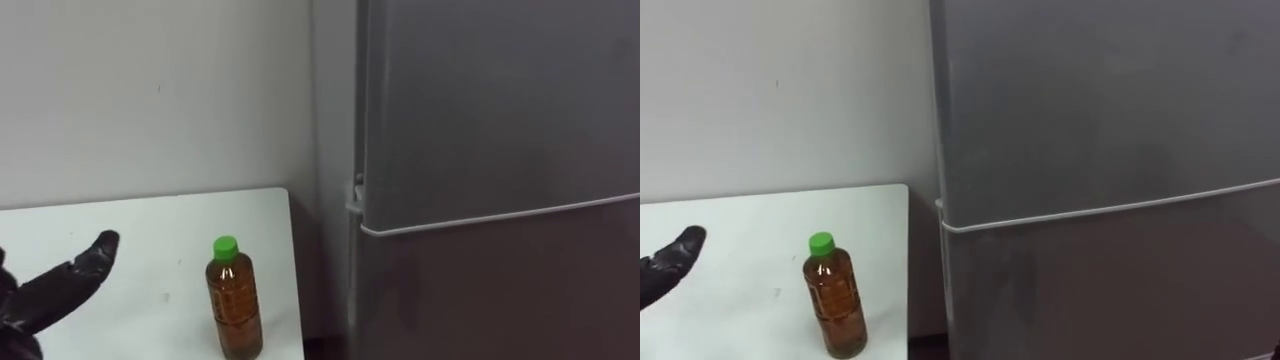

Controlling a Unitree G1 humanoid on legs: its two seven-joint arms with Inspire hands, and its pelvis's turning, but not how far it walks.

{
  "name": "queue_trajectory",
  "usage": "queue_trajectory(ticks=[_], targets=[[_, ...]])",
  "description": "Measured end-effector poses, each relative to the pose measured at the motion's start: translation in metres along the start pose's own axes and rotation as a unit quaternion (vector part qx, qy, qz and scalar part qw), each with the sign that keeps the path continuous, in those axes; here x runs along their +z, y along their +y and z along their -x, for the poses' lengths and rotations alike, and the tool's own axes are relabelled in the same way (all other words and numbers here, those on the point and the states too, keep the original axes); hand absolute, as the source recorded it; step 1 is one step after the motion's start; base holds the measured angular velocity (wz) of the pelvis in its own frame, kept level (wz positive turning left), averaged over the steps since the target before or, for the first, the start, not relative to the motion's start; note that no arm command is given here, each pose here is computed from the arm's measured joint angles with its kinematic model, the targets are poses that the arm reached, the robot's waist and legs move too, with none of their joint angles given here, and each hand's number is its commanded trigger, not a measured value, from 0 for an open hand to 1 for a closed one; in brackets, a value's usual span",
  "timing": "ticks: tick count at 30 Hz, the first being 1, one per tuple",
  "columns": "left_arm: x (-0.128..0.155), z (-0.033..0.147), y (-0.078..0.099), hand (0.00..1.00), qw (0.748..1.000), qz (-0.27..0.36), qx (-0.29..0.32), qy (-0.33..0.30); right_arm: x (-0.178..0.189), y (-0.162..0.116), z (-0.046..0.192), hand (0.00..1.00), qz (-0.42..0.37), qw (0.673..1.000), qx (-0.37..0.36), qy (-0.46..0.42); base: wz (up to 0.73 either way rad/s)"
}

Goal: Put the bottle in the upper fridge

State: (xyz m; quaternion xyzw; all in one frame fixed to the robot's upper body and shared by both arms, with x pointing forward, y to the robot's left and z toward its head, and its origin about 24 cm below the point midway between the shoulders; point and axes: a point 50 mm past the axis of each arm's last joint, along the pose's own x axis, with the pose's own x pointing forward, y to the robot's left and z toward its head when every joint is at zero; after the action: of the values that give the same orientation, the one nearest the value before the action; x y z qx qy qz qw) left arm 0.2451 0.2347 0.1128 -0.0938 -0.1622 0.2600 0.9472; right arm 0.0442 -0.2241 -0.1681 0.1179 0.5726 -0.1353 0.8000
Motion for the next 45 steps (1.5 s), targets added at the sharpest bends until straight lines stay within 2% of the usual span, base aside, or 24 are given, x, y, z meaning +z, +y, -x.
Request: queue_trajectory(ticks=[4, 7, 16, 23, 28, 34, 45], targets=[[0.006, 0.005, -0.026, 0.00, 0.996, 0.035, -0.082, 0.002, 0.005, 0.006, -0.002, 0.00, 0.015, 1.000, 0.012, 0.000, 0.00], [0.008, 0.009, -0.039, 0.00, 0.991, 0.047, -0.125, 0.004, 0.007, 0.007, -0.003, 0.00, 0.016, 1.000, 0.014, 0.001, -0.03], [0.027, 0.002, -0.075, 0.00, 0.974, 0.082, -0.207, -0.031, 0.013, 0.009, -0.004, 0.00, 0.018, 1.000, 0.019, -0.002, -0.01], [0.023, 0.006, -0.083, 0.00, 0.965, 0.093, -0.245, -0.011, 0.014, 0.011, -0.005, 0.00, 0.018, 1.000, 0.026, 0.001, 0.00], [0.028, 0.008, -0.095, 0.00, 0.945, 0.146, -0.292, -0.003, 0.014, 0.011, -0.006, 0.00, 0.017, 0.999, 0.028, 0.004, 0.00], [0.035, 0.012, -0.106, 0.00, 0.928, 0.170, -0.332, -0.007, 0.015, 0.012, -0.006, 0.00, 0.013, 1.000, 0.027, 0.009, -0.01], [0.041, 0.021, -0.118, 0.00, 0.912, 0.180, -0.369, -0.009, 0.017, 0.012, -0.007, 0.00, 0.007, 1.000, 0.024, 0.019, -0.02]])
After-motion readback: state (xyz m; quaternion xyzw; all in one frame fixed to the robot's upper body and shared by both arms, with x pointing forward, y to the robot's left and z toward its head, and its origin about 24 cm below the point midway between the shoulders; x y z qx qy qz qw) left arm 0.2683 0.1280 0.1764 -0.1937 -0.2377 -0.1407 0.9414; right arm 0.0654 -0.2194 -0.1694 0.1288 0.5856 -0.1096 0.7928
